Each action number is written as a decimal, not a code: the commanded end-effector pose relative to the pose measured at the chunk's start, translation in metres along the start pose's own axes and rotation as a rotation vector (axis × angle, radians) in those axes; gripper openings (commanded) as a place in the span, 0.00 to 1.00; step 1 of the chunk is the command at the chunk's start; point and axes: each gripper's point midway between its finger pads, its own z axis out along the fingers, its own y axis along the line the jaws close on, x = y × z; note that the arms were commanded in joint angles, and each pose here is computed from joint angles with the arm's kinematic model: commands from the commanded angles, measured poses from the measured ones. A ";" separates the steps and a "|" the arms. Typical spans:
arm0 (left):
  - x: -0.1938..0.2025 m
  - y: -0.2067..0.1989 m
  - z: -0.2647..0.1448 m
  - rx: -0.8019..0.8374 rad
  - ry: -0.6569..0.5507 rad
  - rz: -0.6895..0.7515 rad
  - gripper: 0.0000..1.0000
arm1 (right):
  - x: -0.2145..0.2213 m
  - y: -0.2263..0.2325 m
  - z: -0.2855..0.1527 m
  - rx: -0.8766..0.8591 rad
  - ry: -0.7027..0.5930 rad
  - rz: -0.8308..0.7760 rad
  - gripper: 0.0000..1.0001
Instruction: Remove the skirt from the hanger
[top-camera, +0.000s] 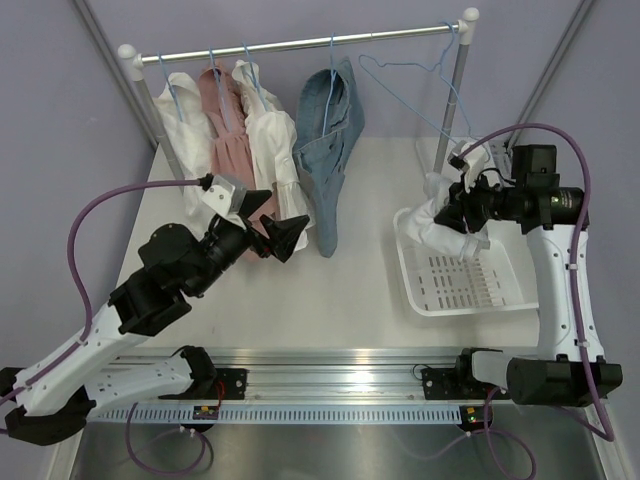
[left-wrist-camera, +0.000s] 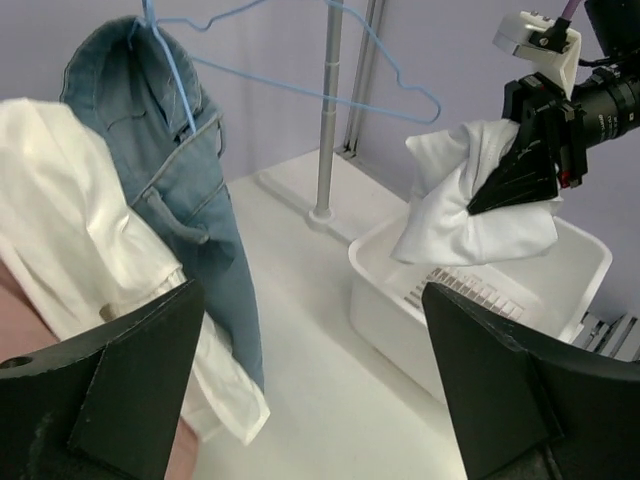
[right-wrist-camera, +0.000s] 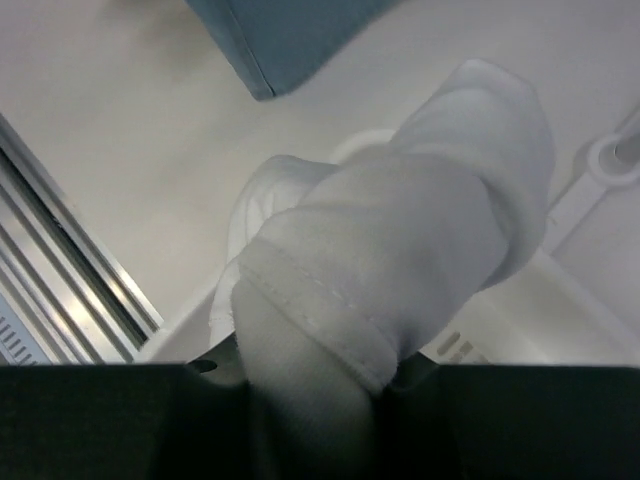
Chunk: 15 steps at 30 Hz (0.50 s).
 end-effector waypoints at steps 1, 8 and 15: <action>0.001 0.014 -0.013 -0.061 -0.015 -0.018 0.94 | 0.070 -0.021 0.003 0.085 0.208 0.060 0.00; 0.022 0.022 -0.022 -0.093 0.019 -0.030 0.96 | 0.138 -0.055 0.030 0.223 0.339 0.127 0.30; 0.040 0.025 -0.026 -0.111 0.054 -0.065 0.96 | 0.129 -0.058 0.026 0.226 0.337 0.108 0.73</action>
